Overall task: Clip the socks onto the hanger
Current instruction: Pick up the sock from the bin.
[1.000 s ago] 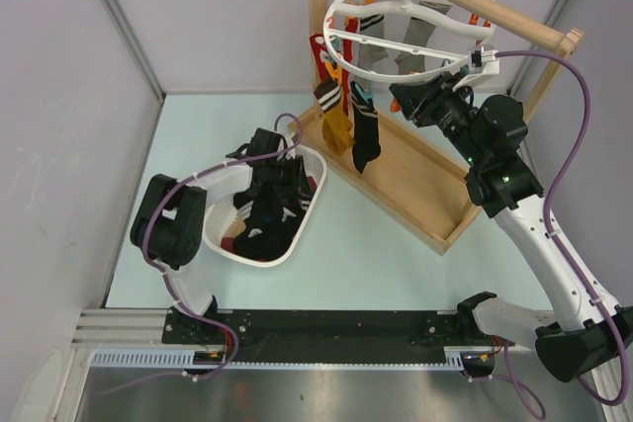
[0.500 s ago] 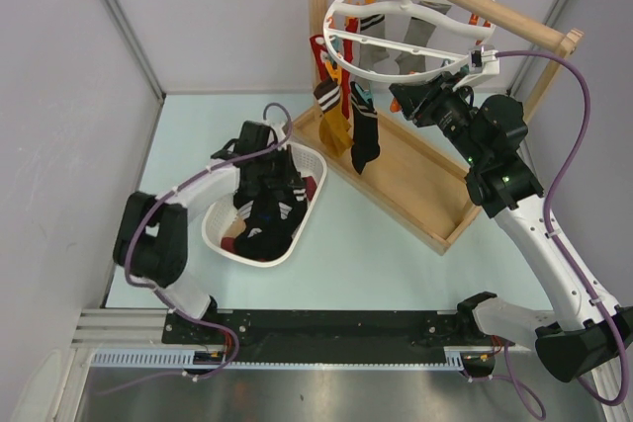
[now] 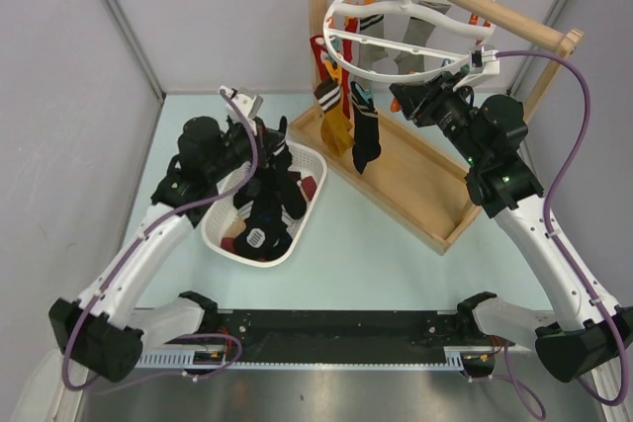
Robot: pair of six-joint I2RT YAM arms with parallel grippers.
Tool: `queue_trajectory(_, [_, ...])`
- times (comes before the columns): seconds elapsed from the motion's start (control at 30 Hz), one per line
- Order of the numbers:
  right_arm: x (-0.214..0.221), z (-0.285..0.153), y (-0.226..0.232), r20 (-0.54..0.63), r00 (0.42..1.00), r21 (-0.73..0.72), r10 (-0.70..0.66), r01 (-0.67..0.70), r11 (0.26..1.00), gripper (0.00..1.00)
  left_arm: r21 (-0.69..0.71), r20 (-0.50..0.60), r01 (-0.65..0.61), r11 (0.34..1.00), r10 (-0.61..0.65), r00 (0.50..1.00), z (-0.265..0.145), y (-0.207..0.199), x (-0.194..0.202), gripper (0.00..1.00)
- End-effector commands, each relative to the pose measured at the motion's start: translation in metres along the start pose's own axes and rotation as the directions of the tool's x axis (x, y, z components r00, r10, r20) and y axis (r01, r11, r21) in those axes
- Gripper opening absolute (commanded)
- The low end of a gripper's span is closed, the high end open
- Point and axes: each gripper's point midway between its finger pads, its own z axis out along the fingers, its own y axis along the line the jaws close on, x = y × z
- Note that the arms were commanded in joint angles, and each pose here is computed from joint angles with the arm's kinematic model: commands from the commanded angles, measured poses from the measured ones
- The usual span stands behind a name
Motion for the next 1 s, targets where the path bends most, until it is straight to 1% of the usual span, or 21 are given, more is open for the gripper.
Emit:
queue_trajectory(0.0, [-0.026, -0.001, 0.009, 0.071, 0.997, -0.012, -0.007, 0.007, 1.0, 0.0, 0.059, 0.226, -0.269, 0.961, 0.249, 0.942, -0.027, -0.036, -0.055, 0.0])
queue_trajectory(0.1, [-0.026, 0.001, 0.008, 0.073, 0.997, -0.01, -0.001, 0.002, 1.0, 0.0, 0.083, 0.306, -0.328, 0.941, 0.289, 0.907, -0.041, -0.058, -0.075, 0.0])
queue_trajectory(0.17, [-0.026, 0.0, 0.009, 0.073, 0.997, -0.012, -0.001, 0.002, 1.0, 0.0, 0.09, 0.334, -0.342, 0.935, 0.295, 0.895, -0.047, -0.067, -0.085, 0.0])
queue_trajectory(0.2, [-0.027, 0.0, 0.009, 0.076, 0.997, -0.014, 0.0, 0.001, 1.0, 0.0, 0.1, 0.373, -0.357, 0.929, 0.297, 0.879, -0.048, -0.077, -0.095, 0.0])
queue_trajectory(0.27, [-0.027, 0.001, 0.009, 0.077, 0.997, -0.015, 0.003, -0.002, 1.0, 0.0, 0.103, 0.406, -0.365, 0.925, 0.296, 0.865, -0.053, -0.086, -0.108, 0.0])
queue_trajectory(0.43, [-0.028, 0.001, 0.009, 0.081, 0.997, -0.015, 0.004, -0.003, 1.0, 0.0, 0.162, 0.483, -0.38, 0.911, 0.263, 0.835, -0.055, -0.125, -0.13, 0.0])
queue_trajectory(0.6, [-0.028, 0.001, 0.01, 0.081, 0.997, -0.015, 0.011, -0.01, 1.0, 0.0, 0.218, 0.507, -0.374, 0.901, 0.223, 0.833, -0.045, -0.158, -0.136, 0.0])
queue_trajectory(0.7, [-0.028, 0.001, 0.009, 0.081, 0.997, -0.014, 0.011, -0.009, 1.0, 0.0, 0.221, 0.52, -0.375, 0.9, 0.216, 0.826, -0.033, -0.17, -0.136, 0.0])
queue_trajectory(0.73, [-0.029, 0.0, 0.009, 0.083, 0.996, -0.013, 0.009, -0.008, 1.0, 0.0, 0.204, 0.504, -0.364, 0.909, 0.221, 0.835, -0.021, -0.169, -0.133, 0.0])
queue_trajectory(0.77, [-0.029, 0.0, 0.01, 0.085, 0.996, -0.014, 0.01, -0.009, 1.0, 0.0, 0.199, 0.511, -0.363, 0.91, 0.219, 0.831, -0.018, -0.17, -0.135, 0.0])
queue_trajectory(0.9, [-0.032, -0.001, 0.011, 0.095, 0.995, -0.017, 0.011, -0.009, 1.0, 0.0, 0.221, 0.498, -0.338, 0.915, 0.192, 0.845, 0.005, -0.182, -0.128, 0.0])
queue_trajectory(0.97, [-0.033, -0.001, 0.011, 0.099, 0.995, -0.014, 0.014, -0.012, 1.0, 0.0, 0.201, 0.481, -0.318, 0.926, 0.189, 0.856, 0.02, -0.183, -0.123, 0.0])
